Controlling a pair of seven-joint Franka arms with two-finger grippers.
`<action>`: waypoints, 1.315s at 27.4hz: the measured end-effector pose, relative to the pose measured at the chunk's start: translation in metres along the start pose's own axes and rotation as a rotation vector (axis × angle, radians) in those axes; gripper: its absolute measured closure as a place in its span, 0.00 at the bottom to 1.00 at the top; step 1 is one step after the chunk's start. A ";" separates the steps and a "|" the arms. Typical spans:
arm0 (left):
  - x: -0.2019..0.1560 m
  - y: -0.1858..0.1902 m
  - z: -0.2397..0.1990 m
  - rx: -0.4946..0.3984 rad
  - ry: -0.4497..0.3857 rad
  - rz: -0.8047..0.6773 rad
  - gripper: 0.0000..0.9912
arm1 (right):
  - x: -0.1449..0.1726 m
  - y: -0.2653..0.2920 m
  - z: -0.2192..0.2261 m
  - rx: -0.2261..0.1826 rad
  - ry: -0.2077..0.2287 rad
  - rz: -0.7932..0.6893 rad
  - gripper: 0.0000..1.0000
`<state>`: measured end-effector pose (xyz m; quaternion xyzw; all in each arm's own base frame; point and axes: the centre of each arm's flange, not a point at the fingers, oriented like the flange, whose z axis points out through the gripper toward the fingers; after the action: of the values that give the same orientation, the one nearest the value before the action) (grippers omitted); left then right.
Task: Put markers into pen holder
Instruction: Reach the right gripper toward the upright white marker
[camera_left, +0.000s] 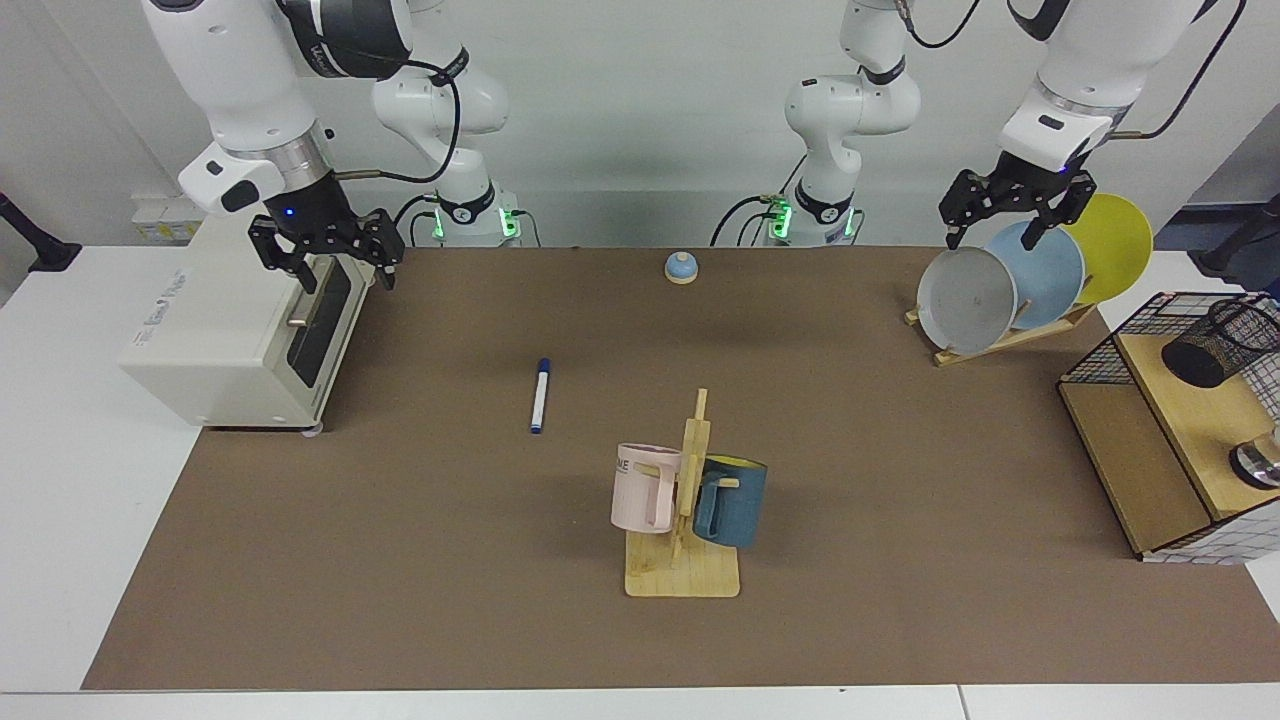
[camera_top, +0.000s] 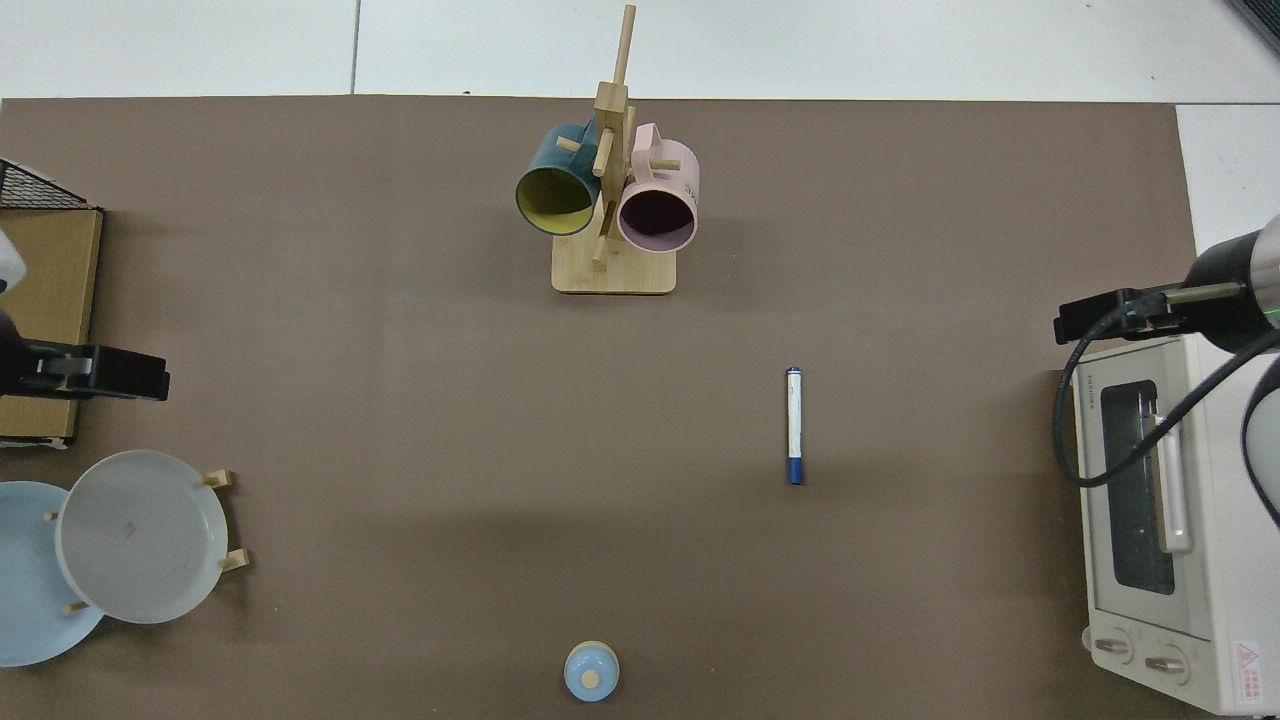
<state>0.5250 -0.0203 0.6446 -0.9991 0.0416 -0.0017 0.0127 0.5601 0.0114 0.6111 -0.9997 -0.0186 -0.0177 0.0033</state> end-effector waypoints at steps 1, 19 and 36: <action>0.000 -0.001 0.000 0.000 0.000 -0.001 0.00 | 0.000 0.000 0.000 0.000 -0.001 0.000 0.00; 0.000 0.000 0.000 0.000 0.001 0.003 0.00 | 0.002 -0.002 0.015 0.002 0.002 -0.005 0.00; -0.005 0.010 0.016 -0.002 -0.026 0.177 0.00 | 0.027 -0.068 0.083 0.020 0.023 0.003 0.00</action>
<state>0.5191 -0.0290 0.6280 -0.9914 0.1294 0.0124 0.0122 0.5877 0.0811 0.5300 -0.9993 -0.0174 -0.0290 0.0135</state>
